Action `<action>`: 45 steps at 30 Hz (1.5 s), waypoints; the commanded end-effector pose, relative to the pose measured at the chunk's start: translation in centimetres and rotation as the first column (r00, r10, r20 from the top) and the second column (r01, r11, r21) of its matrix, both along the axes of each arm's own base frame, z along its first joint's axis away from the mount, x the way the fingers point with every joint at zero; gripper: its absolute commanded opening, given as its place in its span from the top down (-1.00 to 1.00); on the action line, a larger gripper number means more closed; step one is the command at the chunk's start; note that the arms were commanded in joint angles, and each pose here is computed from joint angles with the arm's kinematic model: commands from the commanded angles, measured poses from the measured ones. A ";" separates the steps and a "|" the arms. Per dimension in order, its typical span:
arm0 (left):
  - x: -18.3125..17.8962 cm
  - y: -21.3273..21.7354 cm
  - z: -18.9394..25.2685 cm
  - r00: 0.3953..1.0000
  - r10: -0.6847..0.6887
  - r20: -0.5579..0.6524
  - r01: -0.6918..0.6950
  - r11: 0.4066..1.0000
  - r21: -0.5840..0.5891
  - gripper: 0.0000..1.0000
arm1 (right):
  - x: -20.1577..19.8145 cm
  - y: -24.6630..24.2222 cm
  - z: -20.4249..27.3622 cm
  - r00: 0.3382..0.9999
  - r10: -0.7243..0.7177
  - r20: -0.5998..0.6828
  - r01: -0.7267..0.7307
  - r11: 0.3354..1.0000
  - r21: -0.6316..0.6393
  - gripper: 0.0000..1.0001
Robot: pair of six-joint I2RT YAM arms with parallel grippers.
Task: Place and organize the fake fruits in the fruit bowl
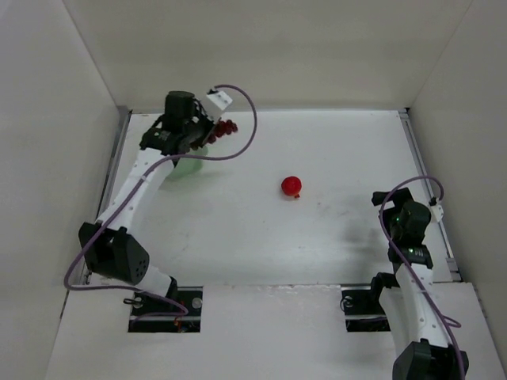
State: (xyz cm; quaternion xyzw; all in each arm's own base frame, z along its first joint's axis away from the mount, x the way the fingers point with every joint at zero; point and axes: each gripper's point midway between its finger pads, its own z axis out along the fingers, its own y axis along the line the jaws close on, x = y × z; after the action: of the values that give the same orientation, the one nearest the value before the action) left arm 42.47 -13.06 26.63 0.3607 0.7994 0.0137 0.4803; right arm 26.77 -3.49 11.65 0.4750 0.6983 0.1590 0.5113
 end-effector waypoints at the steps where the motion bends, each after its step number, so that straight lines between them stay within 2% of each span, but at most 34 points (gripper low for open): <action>1: 1.6 6.2 1.8 0.990 0.125 0.065 -0.127 0.991 0.036 0.94 | 1.4 -0.2 3.4 0.994 -0.002 0.108 0.005 1.000 -0.022 -1.00; 5: 3.1 10.4 -1.3 0.976 0.201 0.078 -0.205 0.978 0.048 0.93 | 1.5 -0.2 2.9 0.995 -0.004 0.105 0.006 1.000 -0.017 -1.00; 11: 5.6 11.0 -5.3 0.976 0.203 0.085 -0.208 0.977 0.052 0.88 | 1.6 -0.1 3.3 0.994 0.001 0.108 0.002 1.000 -0.022 -1.00; 14: 7.4 12.1 -5.3 0.965 0.235 0.116 -0.243 0.968 0.060 0.81 | 1.6 0.0 3.7 0.993 0.006 0.114 -0.003 1.000 -0.028 -1.00; 15: 7.9 12.5 -5.0 0.960 0.247 0.129 -0.257 0.965 0.062 0.71 | 1.5 0.0 3.7 0.993 0.006 0.116 -0.003 1.000 -0.028 -1.00; 17: 8.5 13.2 -4.2 0.950 0.267 0.158 -0.281 0.957 0.073 0.38 | 1.4 0.2 3.9 0.992 0.013 0.122 -0.010 1.000 -0.027 -1.00; 20: 8.9 14.4 -1.9 0.924 0.299 0.238 -0.331 0.938 0.103 -0.38 | 1.0 0.4 3.6 0.993 0.015 0.121 -0.012 1.000 -0.022 -1.00; 21: 8.9 14.9 -1.0 0.911 0.313 0.267 -0.353 0.929 0.115 -0.98 | 0.9 0.5 3.5 0.993 0.016 0.120 -0.013 1.000 -0.020 -1.00; 23: 8.9 15.8 1.0 0.890 0.330 0.315 -0.387 0.911 0.140 -1.00 | 0.8 0.7 3.4 0.993 0.021 0.117 -0.019 1.000 -0.018 -1.00; 26: 8.3 15.5 4.8 0.853 0.362 0.376 -0.420 0.904 0.083 -1.00 | 0.7 1.0 3.2 0.993 0.030 0.114 -0.028 0.999 -0.018 -1.00; 29: 7.3 9.2 6.3 0.900 0.240 0.363 -0.274 0.961 0.043 -1.00 | 0.7 1.2 2.8 0.994 0.037 0.100 -0.035 0.999 -0.018 -1.00; 31: 5.8 2.2 5.1 0.958 0.073 0.279 -0.084 0.996 0.028 -1.00 | 0.9 1.4 2.7 0.995 0.048 0.092 -0.046 0.999 -0.025 -1.00; 33: 3.4 -5.4 2.7 0.983 -0.114 0.141 0.120 0.992 -0.032 -1.00 | 1.1 1.4 2.9 0.995 0.051 0.091 -0.048 0.998 -0.031 -1.00; 35: 0.3 -12.3 0.4 0.955 -0.296 -0.002 0.293 0.948 -0.126 -1.00 | 1.2 1.3 3.4 0.994 0.050 0.102 -0.047 0.998 -0.034 -1.00; 37: -2.7 -18.2 -1.3 0.882 -0.457 -0.113 0.424 0.875 -0.234 -1.00 | 1.3 1.1 3.8 0.993 0.041 0.111 -0.037 0.999 -0.036 -1.00; 39: -4.8 -22.6 -2.8 0.801 -0.574 -0.169 0.509 0.802 -0.314 -1.00 | 1.2 0.9 4.2 0.992 0.033 0.118 -0.029 0.999 -0.037 -1.00; 41: -5.3 -25.5 -4.2 0.761 -0.622 -0.183 0.541 0.765 -0.349 -1.00 | 1.0 0.6 4.5 0.991 0.022 0.129 -0.017 0.999 -0.036 -1.00; 45: -4.4 -28.2 -6.7 0.759 -0.624 -0.184 0.538 0.761 -0.364 -1.00 | 0.6 0.1 5.2 0.988 0.000 0.152 0.005 0.999 -0.034 -1.00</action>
State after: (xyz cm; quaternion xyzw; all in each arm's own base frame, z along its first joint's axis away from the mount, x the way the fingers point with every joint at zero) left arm 38.19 -40.47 18.79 0.5348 0.7016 -0.2668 0.3881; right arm 27.07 -2.66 13.73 0.4539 0.6865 0.1785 0.5393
